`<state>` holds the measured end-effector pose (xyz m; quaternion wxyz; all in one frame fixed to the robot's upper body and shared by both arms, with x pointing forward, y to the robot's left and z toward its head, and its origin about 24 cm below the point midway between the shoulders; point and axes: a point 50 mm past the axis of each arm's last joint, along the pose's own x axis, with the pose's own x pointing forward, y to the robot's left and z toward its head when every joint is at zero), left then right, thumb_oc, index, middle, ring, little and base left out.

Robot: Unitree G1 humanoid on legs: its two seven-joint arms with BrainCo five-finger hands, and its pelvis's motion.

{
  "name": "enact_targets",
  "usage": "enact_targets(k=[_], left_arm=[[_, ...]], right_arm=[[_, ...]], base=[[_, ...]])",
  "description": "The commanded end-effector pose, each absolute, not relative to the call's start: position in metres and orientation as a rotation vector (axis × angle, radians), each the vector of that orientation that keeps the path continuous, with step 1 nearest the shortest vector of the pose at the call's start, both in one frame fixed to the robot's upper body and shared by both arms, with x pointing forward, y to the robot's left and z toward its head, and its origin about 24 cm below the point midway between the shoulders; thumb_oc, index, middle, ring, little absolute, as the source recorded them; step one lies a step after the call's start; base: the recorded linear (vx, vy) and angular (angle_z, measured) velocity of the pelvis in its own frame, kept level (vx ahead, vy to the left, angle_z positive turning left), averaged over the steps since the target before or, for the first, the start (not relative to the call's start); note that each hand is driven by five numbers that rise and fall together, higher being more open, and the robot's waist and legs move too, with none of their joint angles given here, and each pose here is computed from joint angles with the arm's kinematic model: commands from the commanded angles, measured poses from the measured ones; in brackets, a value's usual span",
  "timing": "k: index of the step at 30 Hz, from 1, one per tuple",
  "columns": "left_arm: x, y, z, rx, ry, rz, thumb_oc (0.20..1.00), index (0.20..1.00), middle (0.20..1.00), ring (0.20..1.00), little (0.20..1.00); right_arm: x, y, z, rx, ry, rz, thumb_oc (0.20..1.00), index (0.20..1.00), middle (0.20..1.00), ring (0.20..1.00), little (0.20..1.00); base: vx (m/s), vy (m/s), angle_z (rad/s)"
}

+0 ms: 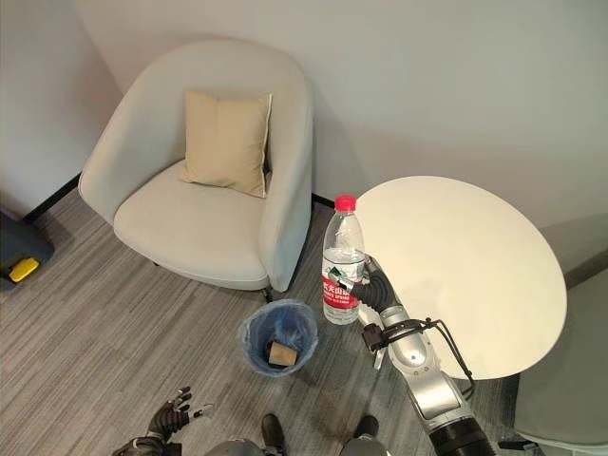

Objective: Gather garbage on tea table into small bin, then transfer packed bag to large trash can.

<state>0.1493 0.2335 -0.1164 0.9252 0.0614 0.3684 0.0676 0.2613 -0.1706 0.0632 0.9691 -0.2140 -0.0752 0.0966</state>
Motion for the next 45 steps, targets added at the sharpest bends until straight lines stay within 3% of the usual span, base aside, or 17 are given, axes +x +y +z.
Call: enact_targets(k=[1,20,28,45], left_arm=[[0.163,0.249,-0.098,0.194,0.650,0.147,1.000,1.000,1.000,1.000,1.000],[0.159,0.247,-0.099,0.230,0.663,0.083,1.000,1.000,1.000,1.000,1.000],[0.218,0.233,-0.063,0.220,0.441,0.098,1.000,1.000,1.000,1.000,1.000],[0.273,0.211,-0.010,0.174,0.189,0.084,1.000,1.000,1.000,1.000,1.000]], right_arm=[[0.268,-0.162,0.094,-0.447,-0.314,0.231,0.200,0.200,0.200,0.200,0.200],[0.267,-0.160,0.066,-0.603,-0.190,0.361,0.200,0.200,0.200,0.200,0.200],[0.303,-0.138,0.103,-0.641,-0.366,0.274,0.200,0.200,0.200,0.200,0.200],[0.356,-0.136,0.139,-0.767,-0.433,0.049,0.200,0.200,0.200,0.200,0.200]], base=[[0.18,0.097,1.01],[0.02,-0.051,0.33],[-0.20,-0.049,0.15],[-0.06,-0.005,0.16]])
